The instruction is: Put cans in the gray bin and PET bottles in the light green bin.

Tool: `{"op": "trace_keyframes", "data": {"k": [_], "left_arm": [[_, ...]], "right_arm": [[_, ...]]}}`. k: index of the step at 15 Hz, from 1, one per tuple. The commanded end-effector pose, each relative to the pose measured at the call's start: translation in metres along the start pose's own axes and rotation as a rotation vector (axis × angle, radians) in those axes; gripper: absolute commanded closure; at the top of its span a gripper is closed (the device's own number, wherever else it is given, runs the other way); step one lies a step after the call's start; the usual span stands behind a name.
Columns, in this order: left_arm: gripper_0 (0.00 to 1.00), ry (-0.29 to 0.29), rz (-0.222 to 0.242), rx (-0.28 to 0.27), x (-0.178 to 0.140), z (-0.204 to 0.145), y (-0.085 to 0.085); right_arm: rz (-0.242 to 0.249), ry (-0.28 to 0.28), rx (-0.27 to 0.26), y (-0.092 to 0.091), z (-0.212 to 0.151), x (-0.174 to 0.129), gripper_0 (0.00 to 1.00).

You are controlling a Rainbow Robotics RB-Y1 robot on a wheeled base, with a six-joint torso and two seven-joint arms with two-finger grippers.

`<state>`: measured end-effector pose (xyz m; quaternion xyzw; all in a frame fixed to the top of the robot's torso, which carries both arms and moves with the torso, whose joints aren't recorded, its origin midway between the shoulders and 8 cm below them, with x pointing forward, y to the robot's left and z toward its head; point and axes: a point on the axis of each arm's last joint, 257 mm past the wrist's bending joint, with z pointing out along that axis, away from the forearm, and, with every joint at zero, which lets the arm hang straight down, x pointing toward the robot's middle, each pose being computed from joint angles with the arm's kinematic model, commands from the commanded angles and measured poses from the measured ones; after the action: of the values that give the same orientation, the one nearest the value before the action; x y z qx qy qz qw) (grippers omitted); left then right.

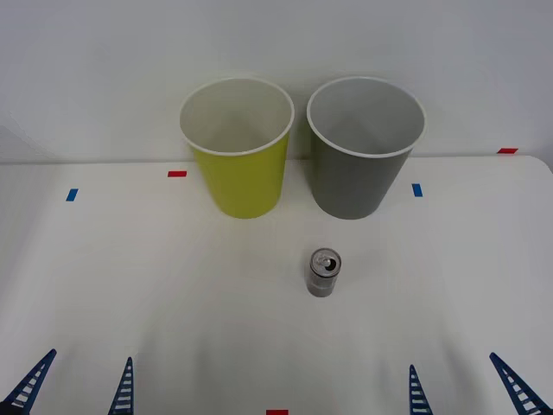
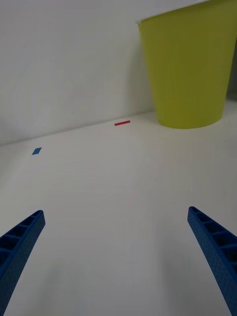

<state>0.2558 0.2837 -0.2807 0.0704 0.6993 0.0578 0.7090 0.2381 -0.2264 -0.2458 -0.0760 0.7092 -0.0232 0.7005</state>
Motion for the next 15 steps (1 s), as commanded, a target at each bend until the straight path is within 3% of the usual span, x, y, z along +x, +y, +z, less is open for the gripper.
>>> {"op": "trace_keyframes", "data": {"k": [1,15], "left_arm": [[0.0,0.0,0.0,0.0,0.0,0.0,0.0],[0.0,0.0,0.0,0.0,0.0,0.0,0.0]], "right_arm": [[0.0,0.0,0.0,0.0,0.0,0.0,0.0],[0.0,0.0,0.0,0.0,0.0,0.0,0.0]]}}
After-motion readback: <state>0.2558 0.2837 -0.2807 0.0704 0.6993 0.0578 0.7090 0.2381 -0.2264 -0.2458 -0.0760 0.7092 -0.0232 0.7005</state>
